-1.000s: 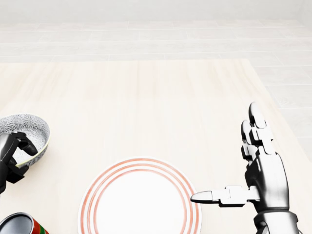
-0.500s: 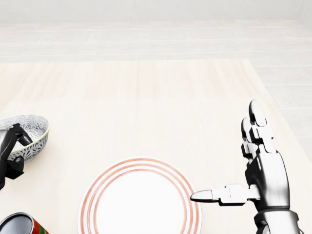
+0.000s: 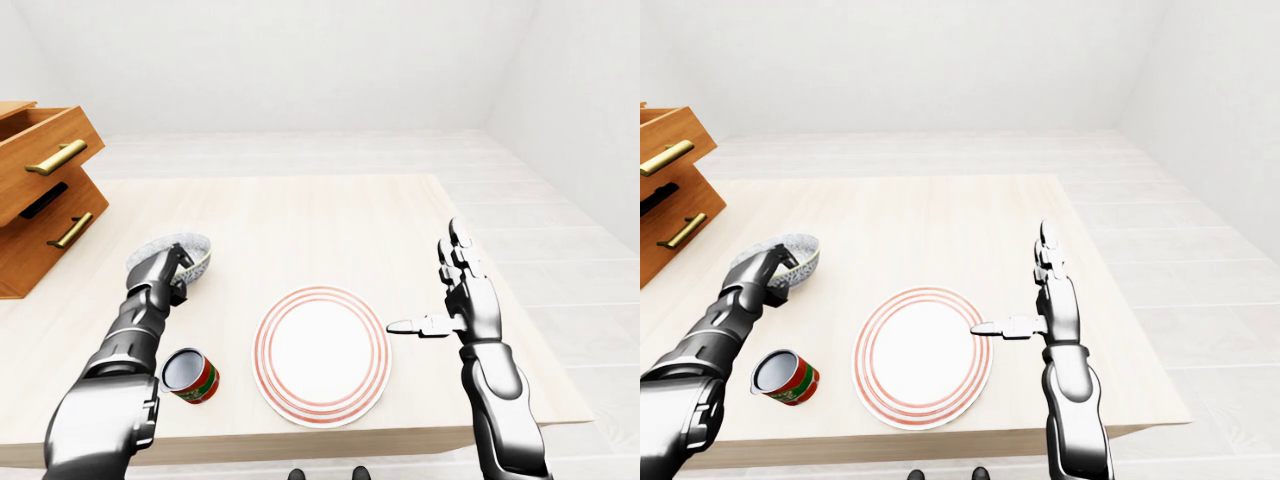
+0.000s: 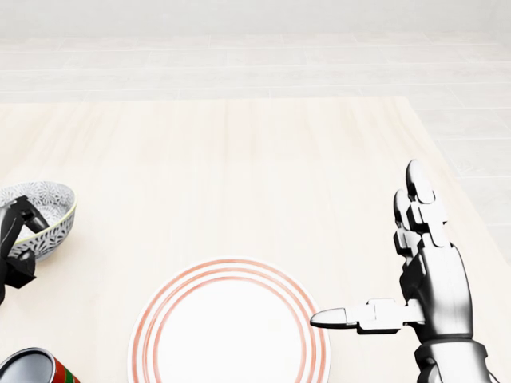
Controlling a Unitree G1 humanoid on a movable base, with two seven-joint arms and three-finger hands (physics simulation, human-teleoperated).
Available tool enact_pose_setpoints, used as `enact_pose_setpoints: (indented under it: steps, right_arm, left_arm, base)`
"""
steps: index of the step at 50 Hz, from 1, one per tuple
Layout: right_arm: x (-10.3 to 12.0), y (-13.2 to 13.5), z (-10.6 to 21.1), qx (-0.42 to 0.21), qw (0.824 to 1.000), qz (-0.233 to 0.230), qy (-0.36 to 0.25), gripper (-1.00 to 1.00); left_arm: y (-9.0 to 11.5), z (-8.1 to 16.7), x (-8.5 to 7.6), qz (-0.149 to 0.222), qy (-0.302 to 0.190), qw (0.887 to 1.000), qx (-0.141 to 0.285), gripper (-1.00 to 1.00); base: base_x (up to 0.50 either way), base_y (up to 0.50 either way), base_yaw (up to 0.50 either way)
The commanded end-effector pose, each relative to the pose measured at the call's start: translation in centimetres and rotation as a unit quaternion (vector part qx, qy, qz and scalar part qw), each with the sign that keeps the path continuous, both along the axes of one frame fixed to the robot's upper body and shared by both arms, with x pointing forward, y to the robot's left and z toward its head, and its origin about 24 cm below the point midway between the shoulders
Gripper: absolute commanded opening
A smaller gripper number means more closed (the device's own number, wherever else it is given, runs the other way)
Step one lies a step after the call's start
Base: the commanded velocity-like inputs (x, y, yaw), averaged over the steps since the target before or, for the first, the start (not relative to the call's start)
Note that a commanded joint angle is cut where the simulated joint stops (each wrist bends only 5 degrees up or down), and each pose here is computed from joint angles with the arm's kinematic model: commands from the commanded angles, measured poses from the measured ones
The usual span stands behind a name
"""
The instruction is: Put the bowl on the plate.
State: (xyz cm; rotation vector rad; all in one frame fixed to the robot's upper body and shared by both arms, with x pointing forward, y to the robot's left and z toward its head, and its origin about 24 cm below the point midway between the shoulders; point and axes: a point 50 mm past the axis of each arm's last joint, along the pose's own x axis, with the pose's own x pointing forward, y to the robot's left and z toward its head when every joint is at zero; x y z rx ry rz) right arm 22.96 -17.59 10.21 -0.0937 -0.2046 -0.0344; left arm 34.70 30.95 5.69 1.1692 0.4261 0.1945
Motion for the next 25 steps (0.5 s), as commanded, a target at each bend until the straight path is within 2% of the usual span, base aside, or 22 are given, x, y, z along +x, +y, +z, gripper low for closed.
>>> enact_pose_setpoints:
  steps: [1, 25]
  right_arm:
    - [0.0, 0.0, -0.1, 0.0, 1.0, 0.0, 0.003, 1.0]
    - [0.0, 0.0, -0.7, 0.006, 1.0, 0.0, 0.015, 1.0]
  left_arm:
    - [0.2, 1.1, 0.4, -0.016, -0.011, 0.998, 0.058, -1.0]
    - [0.0, 3.8, 1.5, -0.03, -0.055, 0.996, 0.065, -1.0]
  base:
    - [0.0, 0.0, 0.0]
    - [0.0, 0.0, 0.0]
